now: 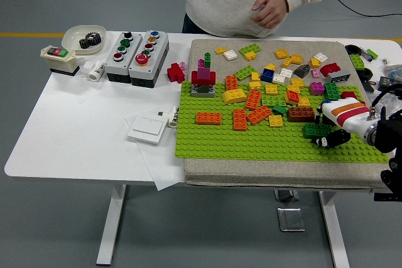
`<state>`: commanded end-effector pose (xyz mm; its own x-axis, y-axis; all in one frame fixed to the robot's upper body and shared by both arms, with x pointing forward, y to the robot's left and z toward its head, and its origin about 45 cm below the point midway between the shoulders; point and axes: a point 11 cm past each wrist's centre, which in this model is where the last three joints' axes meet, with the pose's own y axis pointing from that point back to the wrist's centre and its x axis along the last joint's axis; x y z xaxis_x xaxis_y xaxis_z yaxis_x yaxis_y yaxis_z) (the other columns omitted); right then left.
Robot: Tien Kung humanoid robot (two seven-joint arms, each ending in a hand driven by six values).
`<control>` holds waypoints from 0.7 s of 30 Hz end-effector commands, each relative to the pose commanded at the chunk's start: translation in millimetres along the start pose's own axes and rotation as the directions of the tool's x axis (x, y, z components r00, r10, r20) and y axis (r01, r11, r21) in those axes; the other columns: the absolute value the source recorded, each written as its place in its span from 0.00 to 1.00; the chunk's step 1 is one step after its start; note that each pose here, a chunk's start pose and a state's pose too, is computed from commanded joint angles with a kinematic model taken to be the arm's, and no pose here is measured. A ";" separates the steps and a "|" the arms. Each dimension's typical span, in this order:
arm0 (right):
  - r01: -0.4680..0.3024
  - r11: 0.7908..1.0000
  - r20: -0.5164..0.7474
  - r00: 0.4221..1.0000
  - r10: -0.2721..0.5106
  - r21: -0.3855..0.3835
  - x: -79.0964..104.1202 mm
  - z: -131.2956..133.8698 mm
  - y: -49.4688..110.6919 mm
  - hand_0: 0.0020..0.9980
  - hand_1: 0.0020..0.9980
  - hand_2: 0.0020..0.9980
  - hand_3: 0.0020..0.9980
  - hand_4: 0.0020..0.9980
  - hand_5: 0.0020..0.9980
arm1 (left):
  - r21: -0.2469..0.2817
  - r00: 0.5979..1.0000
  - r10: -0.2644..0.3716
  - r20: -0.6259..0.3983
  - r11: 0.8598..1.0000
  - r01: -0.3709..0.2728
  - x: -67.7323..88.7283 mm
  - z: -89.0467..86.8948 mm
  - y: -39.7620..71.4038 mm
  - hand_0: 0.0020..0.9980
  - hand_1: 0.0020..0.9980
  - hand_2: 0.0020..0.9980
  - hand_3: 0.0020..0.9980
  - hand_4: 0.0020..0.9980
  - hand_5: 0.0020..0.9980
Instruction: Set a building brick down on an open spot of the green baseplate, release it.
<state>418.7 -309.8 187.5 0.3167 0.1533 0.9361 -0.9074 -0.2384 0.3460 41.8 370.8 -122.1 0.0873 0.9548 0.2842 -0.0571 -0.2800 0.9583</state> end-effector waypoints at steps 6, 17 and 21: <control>-0.006 1.000 0.001 1.000 0.006 -0.002 -1.2 1.1 -0.3 0.30 0.42 0.52 0.53 0.80 0.46 | 0.002 1.000 0.000 0.002 1.000 0.000 0.1 -0.5 0.0 0.74 0.76 0.80 0.70 0.79 0.75; -0.013 1.000 0.000 1.000 0.013 0.006 -3.9 0.3 -0.3 0.27 0.39 0.50 0.51 0.70 0.47 | 0.006 1.000 0.001 0.007 1.000 -0.001 1.0 -1.6 -0.1 0.74 0.76 0.80 0.70 0.79 0.75; -0.014 1.000 0.000 1.000 0.014 0.010 -4.7 -0.2 0.1 0.27 0.39 0.50 0.51 0.70 0.47 | 0.009 1.000 0.002 0.009 1.000 -0.002 1.2 -2.3 -0.1 0.74 0.76 0.80 0.70 0.79 0.75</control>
<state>417.1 -310.4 183.1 0.3034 0.1502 0.9410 -0.9091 -0.2504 0.3331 39.5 372.2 -122.0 0.0960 0.9534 0.2860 -0.0479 -0.2825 0.9581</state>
